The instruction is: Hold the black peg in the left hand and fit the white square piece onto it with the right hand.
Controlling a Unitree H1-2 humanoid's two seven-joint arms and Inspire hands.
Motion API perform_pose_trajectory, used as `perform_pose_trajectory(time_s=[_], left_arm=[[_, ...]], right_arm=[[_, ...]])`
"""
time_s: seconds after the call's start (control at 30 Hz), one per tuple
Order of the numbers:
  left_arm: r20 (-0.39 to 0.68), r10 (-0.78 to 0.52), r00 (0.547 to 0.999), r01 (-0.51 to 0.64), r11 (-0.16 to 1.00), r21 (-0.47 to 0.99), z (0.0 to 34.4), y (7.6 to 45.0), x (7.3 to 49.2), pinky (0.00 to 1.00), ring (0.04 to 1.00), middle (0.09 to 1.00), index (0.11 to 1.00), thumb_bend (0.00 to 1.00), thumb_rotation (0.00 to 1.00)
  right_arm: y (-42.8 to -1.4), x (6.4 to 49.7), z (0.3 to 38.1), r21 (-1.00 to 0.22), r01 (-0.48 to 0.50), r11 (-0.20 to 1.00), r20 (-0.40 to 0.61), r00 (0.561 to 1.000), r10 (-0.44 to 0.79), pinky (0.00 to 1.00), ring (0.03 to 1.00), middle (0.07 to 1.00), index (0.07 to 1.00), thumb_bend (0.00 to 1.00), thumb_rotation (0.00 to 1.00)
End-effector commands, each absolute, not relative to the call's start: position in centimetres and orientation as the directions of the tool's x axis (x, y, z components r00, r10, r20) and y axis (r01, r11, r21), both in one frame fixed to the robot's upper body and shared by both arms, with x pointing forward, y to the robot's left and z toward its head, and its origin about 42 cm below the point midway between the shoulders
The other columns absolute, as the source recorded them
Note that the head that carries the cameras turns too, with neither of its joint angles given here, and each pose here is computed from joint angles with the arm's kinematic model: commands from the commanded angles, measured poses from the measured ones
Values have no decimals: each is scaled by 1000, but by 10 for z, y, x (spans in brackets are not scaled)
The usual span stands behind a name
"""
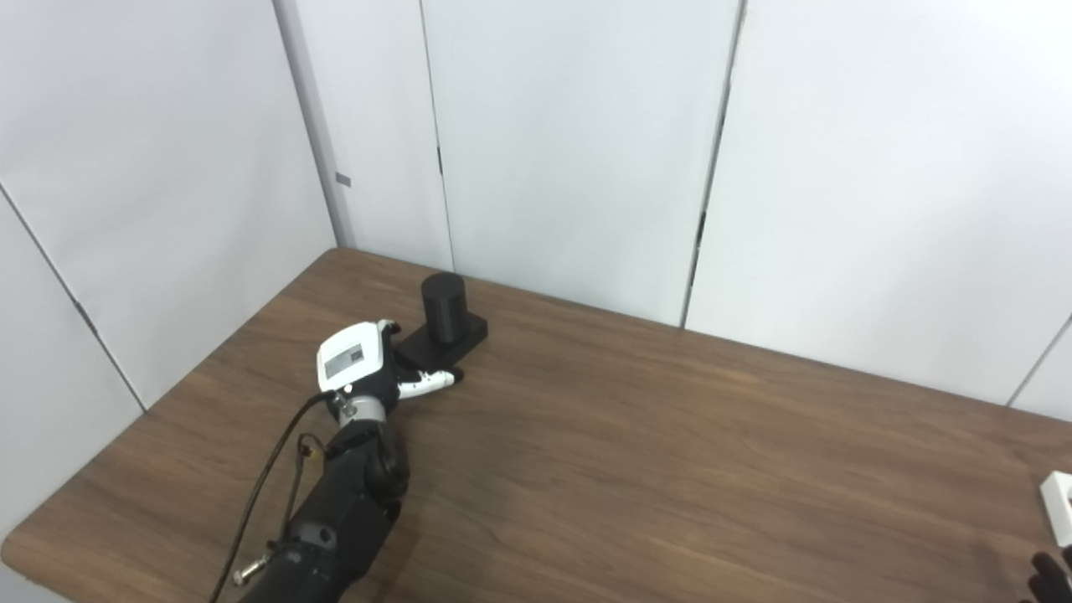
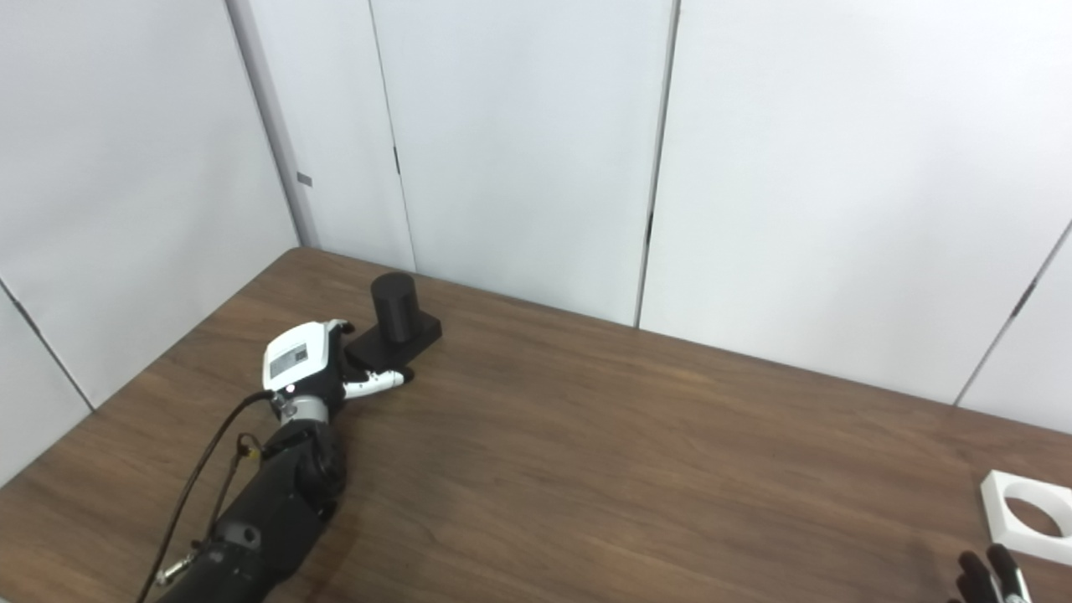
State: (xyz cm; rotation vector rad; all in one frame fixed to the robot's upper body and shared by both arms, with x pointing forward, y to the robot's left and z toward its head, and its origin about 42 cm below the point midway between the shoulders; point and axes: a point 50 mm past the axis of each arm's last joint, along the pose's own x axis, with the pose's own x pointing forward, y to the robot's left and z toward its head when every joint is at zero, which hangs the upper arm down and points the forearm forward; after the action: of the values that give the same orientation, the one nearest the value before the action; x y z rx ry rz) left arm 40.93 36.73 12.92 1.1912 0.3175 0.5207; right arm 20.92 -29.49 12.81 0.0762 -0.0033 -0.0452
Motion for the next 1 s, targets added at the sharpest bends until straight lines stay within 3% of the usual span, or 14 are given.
perform_pose_trajectory(time_s=[0.0, 0.2, 0.3, 0.33, 0.4, 0.43, 0.53, 0.97], left_arm=[[127, 538, 834, -290, 230, 929, 154, 372, 426, 905, 907, 876, 795, 980, 571], [141, 537, 831, -311, 241, 919, 148, 369, 429, 881, 889, 850, 725, 949, 543], [164, 529, 833, -355, 282, 892, 145, 372, 428, 868, 870, 825, 634, 896, 457], [180, 527, 831, -374, 290, 881, 144, 373, 427, 846, 846, 798, 587, 862, 361], [200, 524, 828, -398, 298, 868, 142, 375, 427, 829, 826, 776, 546, 834, 274], [208, 523, 827, -407, 300, 863, 141, 375, 427, 828, 816, 756, 509, 650, 155], [225, 522, 823, -425, 303, 853, 140, 377, 427, 818, 786, 699, 482, 535, 68], [254, 512, 821, -456, 318, 831, 141, 376, 423, 741, 751, 667, 481, 520, 47]], right_arm=[[-306, 175, 120, 29, 57, 998, -51, 997, -55, 1000, 1000, 968, 1000, 889, 1000], [-305, 173, 121, 37, 66, 997, -58, 996, -64, 1000, 1000, 967, 1000, 879, 1000], [-304, 173, 121, 31, 69, 997, -59, 996, -67, 1000, 1000, 970, 1000, 887, 1000], [-304, 173, 121, 30, 70, 997, -59, 996, -68, 1000, 1000, 970, 1000, 891, 1000], [-303, 174, 121, 32, 72, 997, -59, 996, -70, 1000, 1000, 972, 1000, 894, 1000], [-303, 174, 121, 36, 73, 997, -58, 996, -71, 1000, 1000, 973, 1000, 891, 1000], [-303, 175, 121, 40, 74, 996, -54, 996, -72, 1000, 1000, 975, 1000, 874, 1000], [-299, 177, 121, 50, 93, 994, -74, 993, -89, 1000, 1000, 973, 1000, 859, 1000]])
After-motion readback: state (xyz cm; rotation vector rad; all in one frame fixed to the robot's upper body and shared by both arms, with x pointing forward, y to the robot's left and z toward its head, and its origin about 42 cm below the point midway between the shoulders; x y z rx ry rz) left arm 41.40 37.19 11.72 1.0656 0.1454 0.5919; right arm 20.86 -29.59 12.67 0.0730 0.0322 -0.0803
